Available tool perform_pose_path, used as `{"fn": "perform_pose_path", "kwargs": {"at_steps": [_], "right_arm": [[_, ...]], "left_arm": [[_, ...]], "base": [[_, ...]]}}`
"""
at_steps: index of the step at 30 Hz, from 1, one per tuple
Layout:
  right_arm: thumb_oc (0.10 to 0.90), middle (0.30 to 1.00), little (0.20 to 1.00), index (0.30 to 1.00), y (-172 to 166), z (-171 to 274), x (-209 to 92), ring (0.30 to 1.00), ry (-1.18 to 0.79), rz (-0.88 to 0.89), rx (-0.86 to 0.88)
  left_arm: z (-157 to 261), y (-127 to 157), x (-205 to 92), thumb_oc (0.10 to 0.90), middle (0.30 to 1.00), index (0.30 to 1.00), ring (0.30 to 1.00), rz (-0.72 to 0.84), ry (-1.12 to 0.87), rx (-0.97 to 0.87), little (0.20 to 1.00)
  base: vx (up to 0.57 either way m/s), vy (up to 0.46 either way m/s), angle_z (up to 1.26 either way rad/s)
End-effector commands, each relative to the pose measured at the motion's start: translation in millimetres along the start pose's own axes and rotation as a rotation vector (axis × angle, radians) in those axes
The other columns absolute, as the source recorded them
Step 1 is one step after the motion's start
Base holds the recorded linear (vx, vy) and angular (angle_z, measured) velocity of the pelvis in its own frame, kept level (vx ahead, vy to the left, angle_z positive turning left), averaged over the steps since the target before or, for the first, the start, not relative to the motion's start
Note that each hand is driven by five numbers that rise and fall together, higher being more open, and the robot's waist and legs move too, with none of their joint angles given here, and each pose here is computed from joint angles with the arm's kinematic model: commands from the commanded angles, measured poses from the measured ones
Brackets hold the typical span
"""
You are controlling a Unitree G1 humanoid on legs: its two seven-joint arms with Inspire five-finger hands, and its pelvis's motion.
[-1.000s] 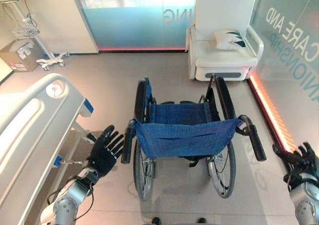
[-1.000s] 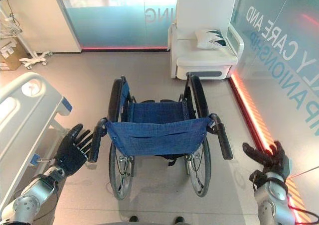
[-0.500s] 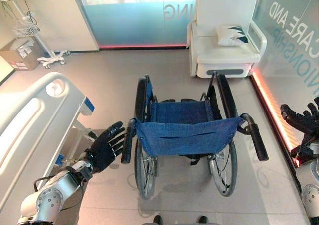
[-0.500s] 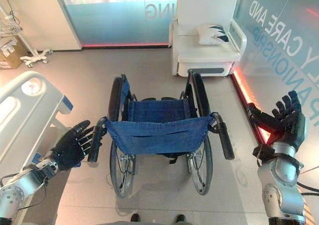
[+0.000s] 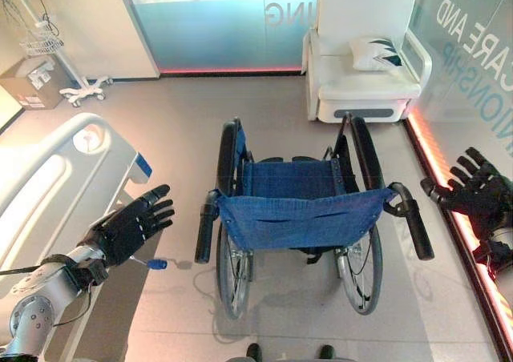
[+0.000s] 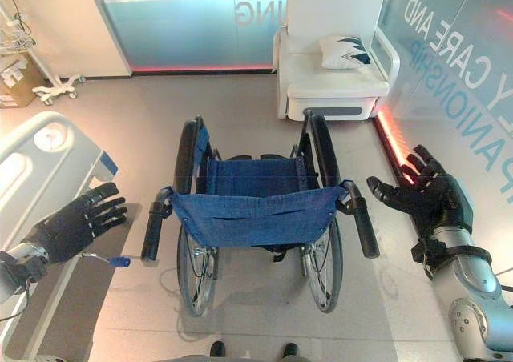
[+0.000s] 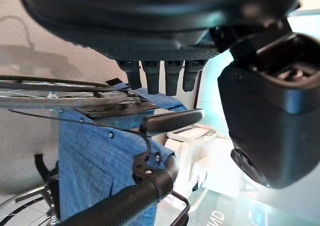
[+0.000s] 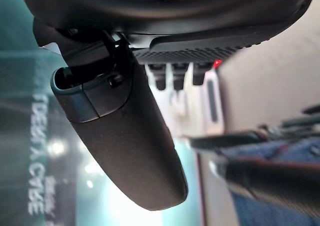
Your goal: Push the wheelchair next to the bed
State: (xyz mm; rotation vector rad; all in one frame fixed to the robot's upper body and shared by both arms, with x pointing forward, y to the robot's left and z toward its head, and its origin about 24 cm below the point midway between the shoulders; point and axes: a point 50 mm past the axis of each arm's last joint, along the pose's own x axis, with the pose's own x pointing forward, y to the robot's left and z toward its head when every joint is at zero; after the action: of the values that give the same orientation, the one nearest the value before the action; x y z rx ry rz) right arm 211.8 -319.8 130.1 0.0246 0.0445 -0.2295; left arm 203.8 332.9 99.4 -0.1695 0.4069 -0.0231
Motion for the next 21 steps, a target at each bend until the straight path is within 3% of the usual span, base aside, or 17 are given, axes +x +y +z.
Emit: {"fn": "perform_pose_path", "kwargs": {"at_steps": [1,4,21], "right_arm": [[0.8,0.9,0.9,0.9,5.5,72.2,2.0,0.9,-0.252,0.069,-0.187],[0.8,0.9,0.9,0.9,3.3,72.8,0.6,0.9,-0.215,0.055,-0.27],[0.8,0.9,0.9,0.9,4.6,46.4,7.6,0.9,0.055,0.15,-0.372]], "left_arm": [[67.4,-6.0,-14.3,0.8,0.9,0.9,0.9,-0.048,-0.273,0.15,0.9],[69.2,-8.7,-17.6,0.8,0.9,0.9,0.9,-0.042,-0.276,0.168,0.9],[64.9,-18.6,-17.8,0.8,0.9,0.9,0.9,-0.085,-0.223,0.198,0.9]], "base": [[0.0,0.0,0.0],[0.0,0.0,0.0],[0.0,0.0,0.0]]}}
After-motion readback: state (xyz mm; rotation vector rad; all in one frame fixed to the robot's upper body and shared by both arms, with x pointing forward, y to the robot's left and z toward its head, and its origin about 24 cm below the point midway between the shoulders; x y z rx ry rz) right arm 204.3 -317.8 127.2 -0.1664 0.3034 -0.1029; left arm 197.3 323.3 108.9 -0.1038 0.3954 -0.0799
